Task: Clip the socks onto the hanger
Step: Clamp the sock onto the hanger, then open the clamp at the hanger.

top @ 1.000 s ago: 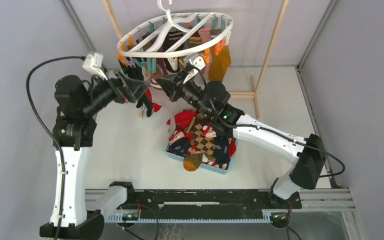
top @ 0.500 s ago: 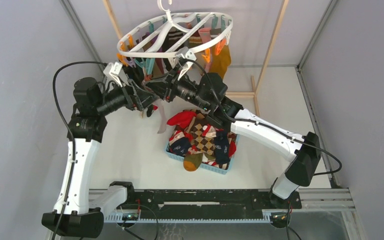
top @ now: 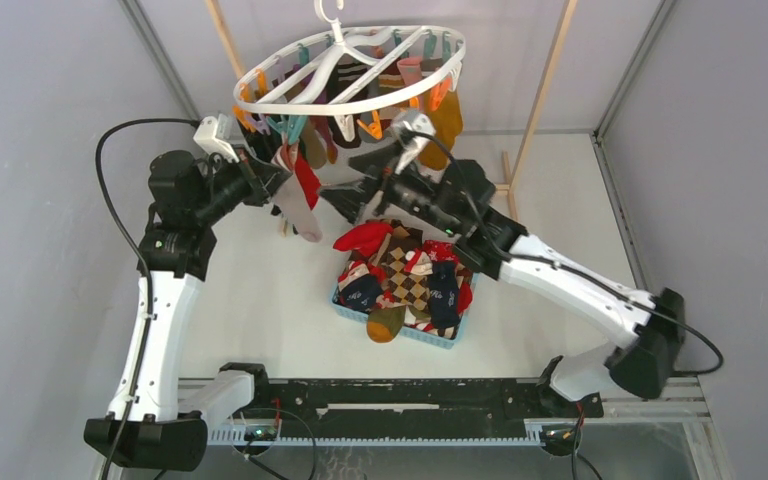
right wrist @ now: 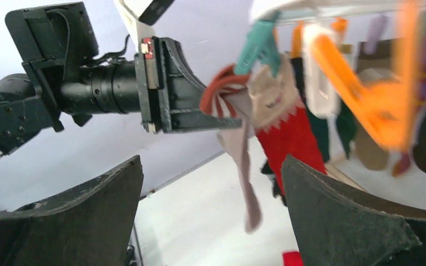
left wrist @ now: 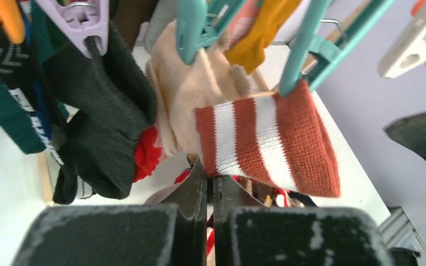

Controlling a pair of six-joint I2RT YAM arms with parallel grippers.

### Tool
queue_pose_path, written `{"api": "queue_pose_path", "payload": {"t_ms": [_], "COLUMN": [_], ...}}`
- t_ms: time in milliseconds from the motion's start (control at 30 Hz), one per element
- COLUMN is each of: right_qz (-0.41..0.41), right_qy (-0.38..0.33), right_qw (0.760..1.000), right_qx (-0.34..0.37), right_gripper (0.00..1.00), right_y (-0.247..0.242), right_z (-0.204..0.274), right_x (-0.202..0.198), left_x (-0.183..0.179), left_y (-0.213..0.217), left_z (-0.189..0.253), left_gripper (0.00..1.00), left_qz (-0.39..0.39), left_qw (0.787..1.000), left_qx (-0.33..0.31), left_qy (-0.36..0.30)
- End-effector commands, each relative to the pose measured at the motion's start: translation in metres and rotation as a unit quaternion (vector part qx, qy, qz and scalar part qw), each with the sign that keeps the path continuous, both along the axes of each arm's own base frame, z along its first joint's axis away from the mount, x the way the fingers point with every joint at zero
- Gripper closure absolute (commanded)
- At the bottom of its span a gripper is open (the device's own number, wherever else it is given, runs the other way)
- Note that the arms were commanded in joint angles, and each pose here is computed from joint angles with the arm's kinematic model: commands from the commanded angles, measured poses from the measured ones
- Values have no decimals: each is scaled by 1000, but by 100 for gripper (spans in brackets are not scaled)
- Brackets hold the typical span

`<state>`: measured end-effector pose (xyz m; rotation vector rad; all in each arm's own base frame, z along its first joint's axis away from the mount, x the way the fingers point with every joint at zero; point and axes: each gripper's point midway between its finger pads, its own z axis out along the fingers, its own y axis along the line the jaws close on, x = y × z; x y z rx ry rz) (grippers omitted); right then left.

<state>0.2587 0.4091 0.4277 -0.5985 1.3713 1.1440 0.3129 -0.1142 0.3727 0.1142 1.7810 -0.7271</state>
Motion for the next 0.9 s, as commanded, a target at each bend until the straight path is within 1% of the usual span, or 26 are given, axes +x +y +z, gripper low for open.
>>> {"api": "queue_pose_path", "payload": {"t_ms": [0,133,167,267,333,433,600,700,767,867], "right_qz": [-87,-144,-145,-115,-110,-100,-55,-30,-17,1], "right_qy": [-45,-18,-10,0,17,39,73,77,68,58], "right_qw": [993,987,987,990,991,990,989,987,986,985], "right_qx": [59,75,72,78,80,94,112,135,152,164], "right_gripper": [0,0,0,0,0,5,15,16,17,18], "right_y": [-59,-100,-106,-116,-120,-121,-101,-80,-65,-41], "right_z": [28,18,9,-6,-19,-33,-52,-55,-49,-42], "right_x": [-1,4,6,4,10,17,21,23,24,32], "left_x": [12,14,15,15,16,18,24,24,22,22], "left_y": [18,24,25,28,31,39,58,52,46,47], "left_z": [-2,-1,1,4,6,13,17,11,9,10], "left_gripper": [100,100,100,100,100,100,100,100,100,100], "left_qz": [51,68,72,81,90,112,157,137,121,125], "left_qw": [998,997,997,996,995,993,986,990,992,992], "left_qx": [31,38,39,39,40,46,55,45,37,36], "left_qy": [-6,-3,-5,-7,-10,-17,-13,0,6,7]}}
